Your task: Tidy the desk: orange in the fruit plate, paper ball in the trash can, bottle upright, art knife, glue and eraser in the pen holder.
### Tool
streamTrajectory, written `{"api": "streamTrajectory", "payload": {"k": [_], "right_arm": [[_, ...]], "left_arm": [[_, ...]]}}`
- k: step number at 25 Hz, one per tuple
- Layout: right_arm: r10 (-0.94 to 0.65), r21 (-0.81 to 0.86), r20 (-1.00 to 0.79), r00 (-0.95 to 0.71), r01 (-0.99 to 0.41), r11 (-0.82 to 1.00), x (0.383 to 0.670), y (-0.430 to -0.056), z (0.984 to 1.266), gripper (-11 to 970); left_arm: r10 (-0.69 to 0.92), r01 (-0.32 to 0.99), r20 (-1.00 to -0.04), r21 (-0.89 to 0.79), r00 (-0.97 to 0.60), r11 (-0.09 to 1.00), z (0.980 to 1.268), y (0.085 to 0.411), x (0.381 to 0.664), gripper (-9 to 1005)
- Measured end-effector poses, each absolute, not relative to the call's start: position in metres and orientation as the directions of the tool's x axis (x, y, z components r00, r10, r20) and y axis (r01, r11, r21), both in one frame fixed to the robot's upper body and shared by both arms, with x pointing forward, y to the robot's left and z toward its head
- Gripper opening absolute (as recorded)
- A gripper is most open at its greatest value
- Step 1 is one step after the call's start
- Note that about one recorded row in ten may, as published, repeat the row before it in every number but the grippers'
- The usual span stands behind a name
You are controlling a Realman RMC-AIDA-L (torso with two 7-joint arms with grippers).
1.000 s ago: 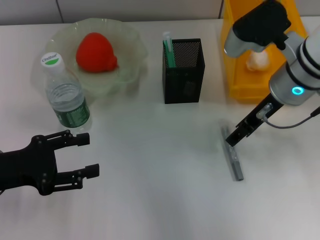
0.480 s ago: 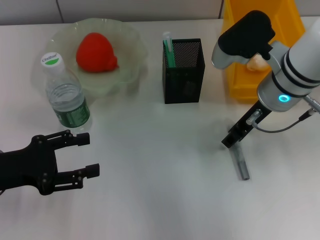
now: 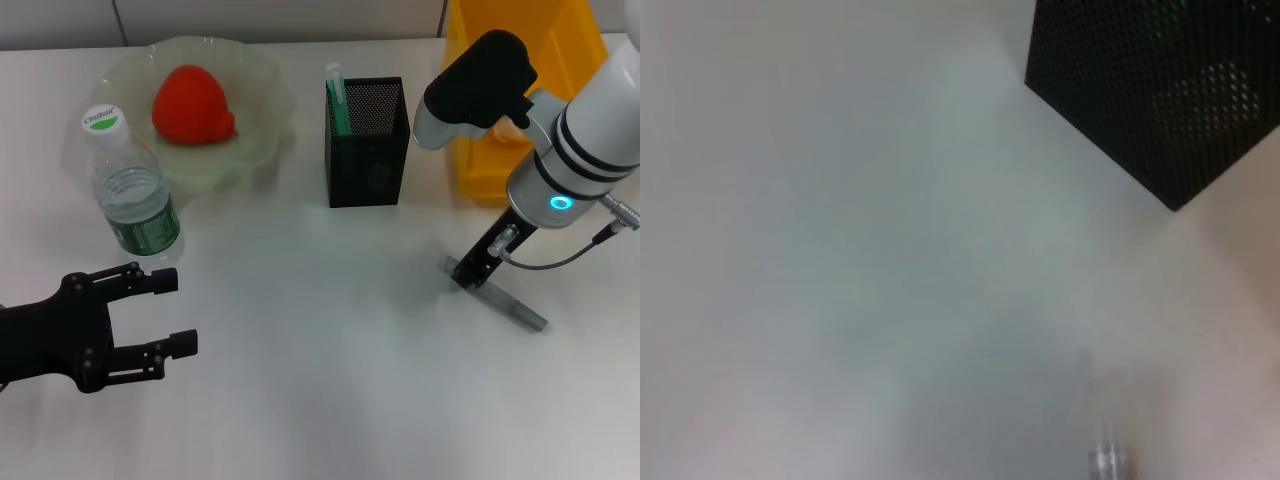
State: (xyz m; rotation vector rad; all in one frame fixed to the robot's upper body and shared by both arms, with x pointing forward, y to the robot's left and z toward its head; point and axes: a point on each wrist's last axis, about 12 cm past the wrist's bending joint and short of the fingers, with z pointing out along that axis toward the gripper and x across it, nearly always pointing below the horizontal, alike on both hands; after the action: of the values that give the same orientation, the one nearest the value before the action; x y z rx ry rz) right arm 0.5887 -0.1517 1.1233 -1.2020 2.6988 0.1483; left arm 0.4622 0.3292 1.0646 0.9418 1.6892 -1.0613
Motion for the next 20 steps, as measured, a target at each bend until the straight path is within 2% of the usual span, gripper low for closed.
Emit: {"api": "streamTrajectory", "payload": {"k": [6,8,10,13,15,18,20], "right_arm": [[-0.728,0.079,-0.237,-0.643,-0.760,0.646,0.585,-0.152,1.132,208],[-0.704,0.137,-0.300,-0.643,-0.760,0.635,0.585,-0.156,1.148,140],[-0.642,0.216,-0.414,-0.646,-0.754,0.620,0.587,-0.167,1.172,139],[-0.434,0.378,-0.627,-0.647,-0.740,0.556,0.590,-0.194,1.204,136],[-0.247,0.472,-0.739,-0.627,-0.743,0.474,0.595,-0.213,1.214,135],[0.015,0.547,-0.816,-0.578,-0.764,0.343,0.599,-0.232,1.202,133],[0.178,0.517,-0.856,-0.485,-0.806,0.288,0.597,-0.240,1.183,133]], "left_arm": [[0.133,0.906,-0.943,-0.245,-0.305,0.344,1.063,0.330,0.461,801],[0.132,0.904,-0.942,-0.247,-0.308,0.347,1.063,0.331,0.459,801],[0.131,0.904,-0.942,-0.248,-0.309,0.349,1.062,0.332,0.458,801],[0.130,0.903,-0.942,-0.249,-0.310,0.349,1.062,0.332,0.457,801],[0.130,0.904,-0.942,-0.249,-0.310,0.349,1.062,0.332,0.457,801],[0.127,0.904,-0.943,-0.249,-0.309,0.348,1.062,0.331,0.457,801],[0.126,0.905,-0.943,-0.248,-0.307,0.346,1.062,0.331,0.458,801]]}}
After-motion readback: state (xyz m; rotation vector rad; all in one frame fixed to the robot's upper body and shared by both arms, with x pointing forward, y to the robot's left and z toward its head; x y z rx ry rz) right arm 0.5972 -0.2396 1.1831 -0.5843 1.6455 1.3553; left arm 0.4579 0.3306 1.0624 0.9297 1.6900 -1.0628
